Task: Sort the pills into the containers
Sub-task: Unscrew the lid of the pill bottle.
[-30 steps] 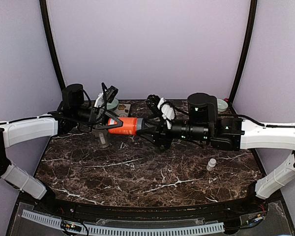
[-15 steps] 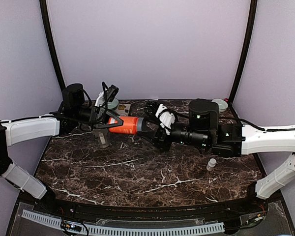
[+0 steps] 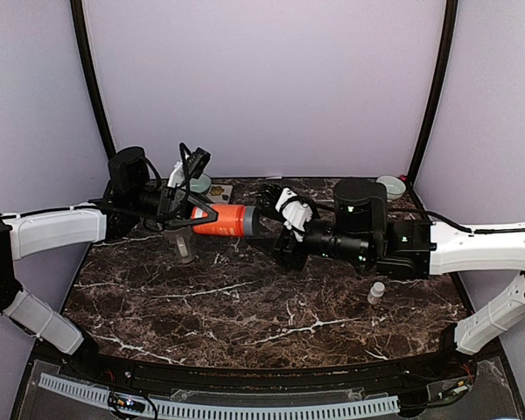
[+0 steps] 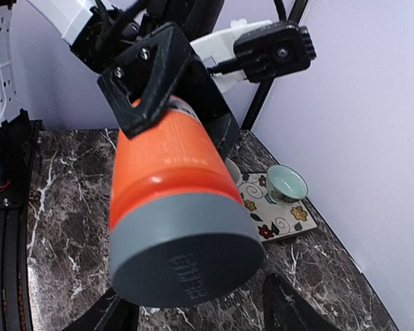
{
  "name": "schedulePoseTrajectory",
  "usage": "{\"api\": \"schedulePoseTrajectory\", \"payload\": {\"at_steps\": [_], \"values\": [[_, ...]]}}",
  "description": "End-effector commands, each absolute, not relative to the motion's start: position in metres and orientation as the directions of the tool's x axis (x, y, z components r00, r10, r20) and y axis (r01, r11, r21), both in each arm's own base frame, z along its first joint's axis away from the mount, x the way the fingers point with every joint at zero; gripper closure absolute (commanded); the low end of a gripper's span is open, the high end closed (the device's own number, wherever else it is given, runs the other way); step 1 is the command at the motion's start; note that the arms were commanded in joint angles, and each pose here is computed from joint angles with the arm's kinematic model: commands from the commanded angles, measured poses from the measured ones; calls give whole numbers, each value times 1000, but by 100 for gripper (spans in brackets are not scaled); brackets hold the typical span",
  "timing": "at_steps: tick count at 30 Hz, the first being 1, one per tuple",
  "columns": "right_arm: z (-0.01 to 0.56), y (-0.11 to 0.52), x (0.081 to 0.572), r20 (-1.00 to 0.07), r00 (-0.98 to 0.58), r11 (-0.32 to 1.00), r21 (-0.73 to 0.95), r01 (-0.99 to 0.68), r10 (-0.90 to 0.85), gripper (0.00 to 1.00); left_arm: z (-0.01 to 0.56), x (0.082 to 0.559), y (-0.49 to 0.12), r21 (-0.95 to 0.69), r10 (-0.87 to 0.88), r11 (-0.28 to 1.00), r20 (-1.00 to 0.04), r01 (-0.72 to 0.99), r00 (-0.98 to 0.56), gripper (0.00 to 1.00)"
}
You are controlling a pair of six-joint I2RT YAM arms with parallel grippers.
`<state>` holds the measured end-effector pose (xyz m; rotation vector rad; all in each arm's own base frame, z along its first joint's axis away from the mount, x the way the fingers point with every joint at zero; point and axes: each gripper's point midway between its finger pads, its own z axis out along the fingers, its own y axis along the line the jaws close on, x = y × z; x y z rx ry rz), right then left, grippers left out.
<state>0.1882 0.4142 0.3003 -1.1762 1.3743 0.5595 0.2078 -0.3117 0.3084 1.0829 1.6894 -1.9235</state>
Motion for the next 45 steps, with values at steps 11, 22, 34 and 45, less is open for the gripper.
{"api": "schedulePoseTrajectory", "payload": {"at_steps": [11,22,34,45], "values": [[291,391,199,-934,103,461,-262,-848,-341,33,332,185,-307,-564,214,-327,-826,758,-522,100],[310,371,202,-961,-272,581,195,-790,-48,31,328,201,-312,-507,160,-247,-862,826,-481,100],[342,356,223,-625,-713,321,778,-539,318,34,316,205,-313,-482,156,-199,-875,853,-459,100],[333,390,216,-449,-865,149,893,-424,226,33,314,210,-315,-459,157,-179,-886,870,-436,100]]}}
